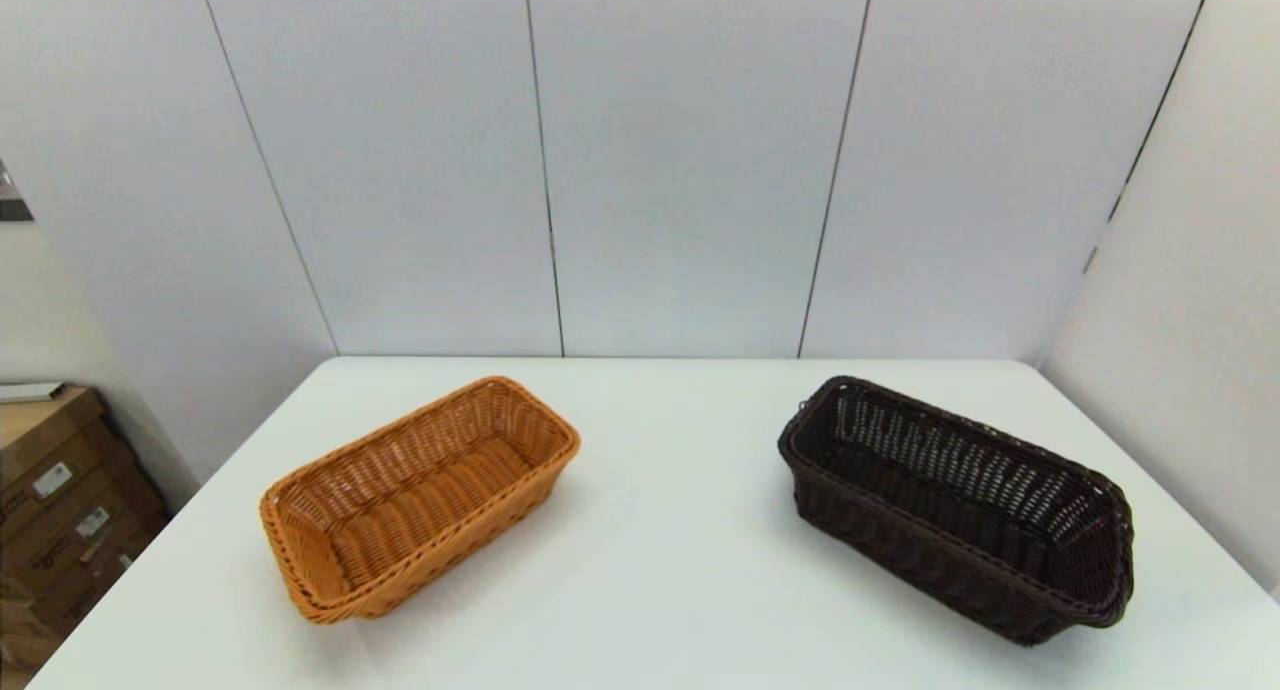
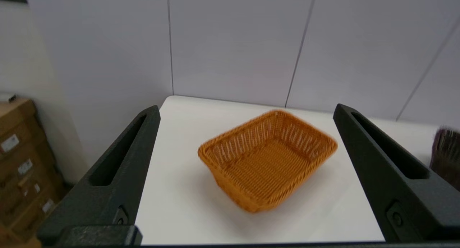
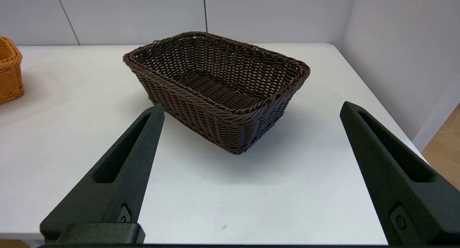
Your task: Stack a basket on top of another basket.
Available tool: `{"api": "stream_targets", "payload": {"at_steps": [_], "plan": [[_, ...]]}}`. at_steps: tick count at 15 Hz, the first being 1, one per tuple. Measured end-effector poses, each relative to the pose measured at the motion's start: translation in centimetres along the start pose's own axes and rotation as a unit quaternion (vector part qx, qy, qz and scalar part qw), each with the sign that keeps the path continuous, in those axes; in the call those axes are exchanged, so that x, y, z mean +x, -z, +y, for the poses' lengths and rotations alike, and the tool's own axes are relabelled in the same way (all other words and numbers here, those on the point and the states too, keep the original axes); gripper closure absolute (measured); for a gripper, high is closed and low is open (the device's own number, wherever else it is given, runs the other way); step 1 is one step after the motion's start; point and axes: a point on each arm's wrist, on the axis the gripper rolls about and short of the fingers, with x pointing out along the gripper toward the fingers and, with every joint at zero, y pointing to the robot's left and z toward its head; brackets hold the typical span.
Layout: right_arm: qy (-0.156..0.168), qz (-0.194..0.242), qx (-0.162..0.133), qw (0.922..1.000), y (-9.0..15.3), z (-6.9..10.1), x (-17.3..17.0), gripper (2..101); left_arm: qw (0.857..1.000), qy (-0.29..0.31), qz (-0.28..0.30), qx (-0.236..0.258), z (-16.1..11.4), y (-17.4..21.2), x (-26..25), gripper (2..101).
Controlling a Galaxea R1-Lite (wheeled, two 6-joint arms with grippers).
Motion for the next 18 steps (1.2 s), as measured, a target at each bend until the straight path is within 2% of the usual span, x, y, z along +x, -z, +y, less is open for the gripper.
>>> {"api": "stream_targets", "payload": {"at_steps": [4,6,7,10,12,14,16,18], "plan": [[0.0,0.0,0.0,1.0,0.0,0.0,0.0,5.2,0.993,-0.056,0.065,-0.087,-1.4,-8.5,5.8,5.4],[0.0,0.0,0.0,1.0,0.0,0.0,0.0,5.2,0.975,-0.096,0.138,-0.145,-1.8,-10.6,9.3,5.4],[0.0,0.0,0.0,1.0,0.0,0.0,0.0,5.2,0.961,-0.12,0.183,-0.171,-2.0,-10.8,11.0,5.4],[0.0,0.0,0.0,1.0,0.0,0.0,0.0,5.2,0.894,-0.193,0.331,-0.231,-2.1,-9.1,15.4,5.4],[0.0,0.0,0.0,1.0,0.0,0.0,0.0,5.2,0.841,-0.202,0.43,-0.258,-2.2,-7.1,17.6,5.4],[0.0,0.0,0.0,1.0,0.0,0.0,0.0,5.2,0.793,-0.196,0.5,-0.288,-1.9,-5.1,19.5,5.4],[0.0,0.0,0.0,1.0,0.0,0.0,0.0,5.2,0.756,-0.192,0.542,-0.313,-1.3,-3.4,21.3,5.4],[0.0,0.0,0.0,1.0,0.0,0.0,0.0,5.2,0.729,-0.185,0.575,-0.321,-0.3,-1.8,22.7,5.4]]}}
